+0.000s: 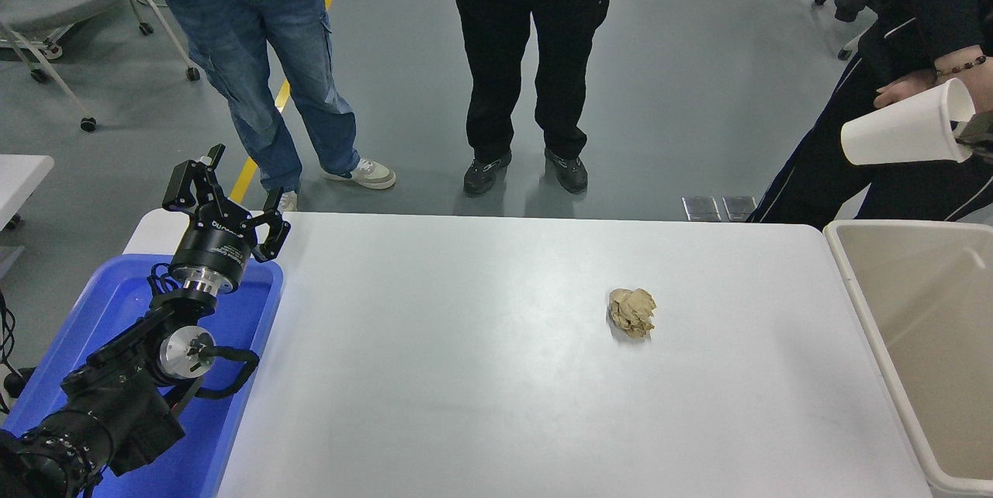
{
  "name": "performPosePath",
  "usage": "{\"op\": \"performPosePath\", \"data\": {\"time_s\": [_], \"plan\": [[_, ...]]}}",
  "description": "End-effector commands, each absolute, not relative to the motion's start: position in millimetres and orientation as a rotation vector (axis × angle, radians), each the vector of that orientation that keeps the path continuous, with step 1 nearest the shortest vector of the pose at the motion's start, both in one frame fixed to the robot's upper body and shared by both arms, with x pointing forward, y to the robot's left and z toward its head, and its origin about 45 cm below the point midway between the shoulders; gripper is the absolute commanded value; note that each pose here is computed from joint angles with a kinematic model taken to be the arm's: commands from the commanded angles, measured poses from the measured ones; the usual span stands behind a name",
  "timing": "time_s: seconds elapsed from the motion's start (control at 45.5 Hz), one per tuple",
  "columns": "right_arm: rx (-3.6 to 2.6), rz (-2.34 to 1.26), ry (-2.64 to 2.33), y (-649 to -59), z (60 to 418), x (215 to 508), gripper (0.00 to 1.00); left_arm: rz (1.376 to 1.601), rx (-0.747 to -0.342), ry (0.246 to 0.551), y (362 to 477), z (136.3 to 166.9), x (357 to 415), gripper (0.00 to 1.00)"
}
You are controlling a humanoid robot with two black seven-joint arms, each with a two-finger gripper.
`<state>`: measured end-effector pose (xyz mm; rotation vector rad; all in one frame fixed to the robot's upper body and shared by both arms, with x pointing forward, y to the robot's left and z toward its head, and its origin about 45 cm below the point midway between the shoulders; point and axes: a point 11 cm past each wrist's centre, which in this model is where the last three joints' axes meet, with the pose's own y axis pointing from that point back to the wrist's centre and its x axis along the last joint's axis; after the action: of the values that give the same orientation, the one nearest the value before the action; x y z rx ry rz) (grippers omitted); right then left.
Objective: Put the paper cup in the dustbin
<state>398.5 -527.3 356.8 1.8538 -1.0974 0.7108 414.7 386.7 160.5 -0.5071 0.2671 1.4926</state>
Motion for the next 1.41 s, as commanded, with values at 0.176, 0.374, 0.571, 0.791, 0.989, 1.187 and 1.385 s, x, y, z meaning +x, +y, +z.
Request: {"op": "performPosePath", "data": {"time_s": [0.176,0.374,0.571,0.791,0.989,1.187,1.385], "plan": [[1.563,0.583,-1.255,-604.6,338.1,382.9,0.00,1.493,-0.507,0.267,386.7,160.3,414.6,1.00],[1.322,0.460,-1.305,-643.4,328.8,367.9,0.00,1.492,-0.508,0.266,386.6,161.0,415.0,1.00],[1.091,0.274,-1.372,-670.6,312.9,350.4,0.00,1.492,-0.508,0.266,386.6,161.0,415.0,1.00],[0.989,0.170,-1.416,-677.0,300.5,343.0,0.00,1.492,-0.508,0.266,386.6,161.0,415.0,1.00],[0.955,0.084,-1.413,-672.0,259.6,332.1,0.00,1.492,-0.508,0.266,386.6,161.0,415.0,1.00],[0.984,0.050,-1.386,-648.8,205.3,328.6,0.00,1.493,-0.507,0.267,386.7,160.3,414.5,1.00],[1.003,0.011,-1.370,-625.4,159.0,321.3,0.00,1.493,-0.507,0.267,386.7,160.3,414.5,1.00]]}}
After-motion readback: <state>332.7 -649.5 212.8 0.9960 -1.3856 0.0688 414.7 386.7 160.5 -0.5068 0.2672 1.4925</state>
